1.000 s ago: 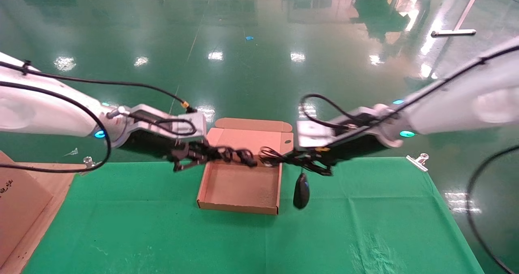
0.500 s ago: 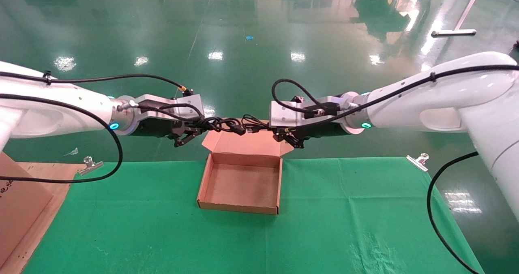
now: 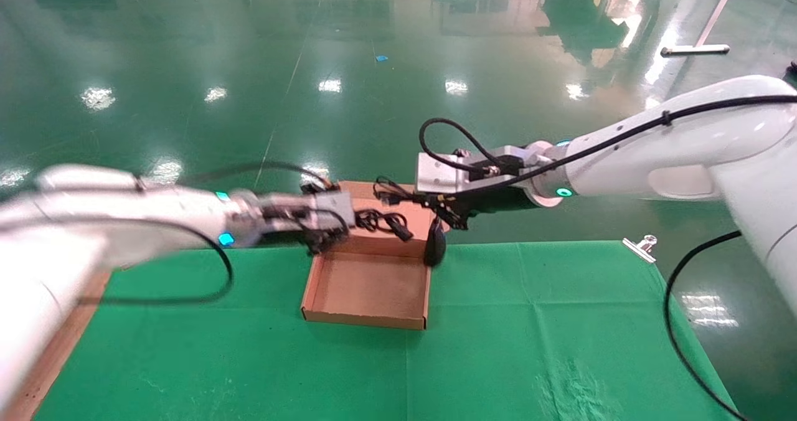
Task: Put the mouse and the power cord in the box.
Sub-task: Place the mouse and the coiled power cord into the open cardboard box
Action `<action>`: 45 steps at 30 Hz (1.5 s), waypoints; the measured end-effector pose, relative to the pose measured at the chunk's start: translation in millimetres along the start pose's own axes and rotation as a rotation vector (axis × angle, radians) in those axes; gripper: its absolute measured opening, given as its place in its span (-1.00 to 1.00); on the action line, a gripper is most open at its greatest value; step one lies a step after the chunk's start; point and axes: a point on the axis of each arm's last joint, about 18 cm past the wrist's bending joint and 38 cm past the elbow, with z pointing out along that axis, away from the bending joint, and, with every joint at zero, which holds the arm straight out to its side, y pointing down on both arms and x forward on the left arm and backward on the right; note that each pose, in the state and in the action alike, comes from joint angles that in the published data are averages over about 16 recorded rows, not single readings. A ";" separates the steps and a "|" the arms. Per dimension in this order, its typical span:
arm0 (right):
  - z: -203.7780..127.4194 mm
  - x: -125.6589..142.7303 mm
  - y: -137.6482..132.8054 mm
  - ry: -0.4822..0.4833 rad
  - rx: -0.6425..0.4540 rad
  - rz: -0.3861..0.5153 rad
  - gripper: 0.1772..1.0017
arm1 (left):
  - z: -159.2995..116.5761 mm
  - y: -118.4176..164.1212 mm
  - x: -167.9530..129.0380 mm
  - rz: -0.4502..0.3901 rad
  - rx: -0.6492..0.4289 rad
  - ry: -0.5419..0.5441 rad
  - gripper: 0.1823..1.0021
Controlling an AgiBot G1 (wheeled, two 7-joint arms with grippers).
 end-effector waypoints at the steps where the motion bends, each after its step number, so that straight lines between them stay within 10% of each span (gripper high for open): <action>1: -2.9 0.1 0.3 -0.009 0.003 0.005 -0.90 | 4.8 -1.4 6.6 0.007 0.008 -0.003 -0.69; 17: -42.5 -11.7 17.3 -0.141 0.046 0.036 -0.90 | 40.7 -12.3 87.8 0.090 0.057 0.065 -0.68; 45: -35.8 -17.8 4.2 -0.181 0.084 0.021 -0.90 | 45.1 -20.5 86.7 0.097 0.046 0.055 -0.39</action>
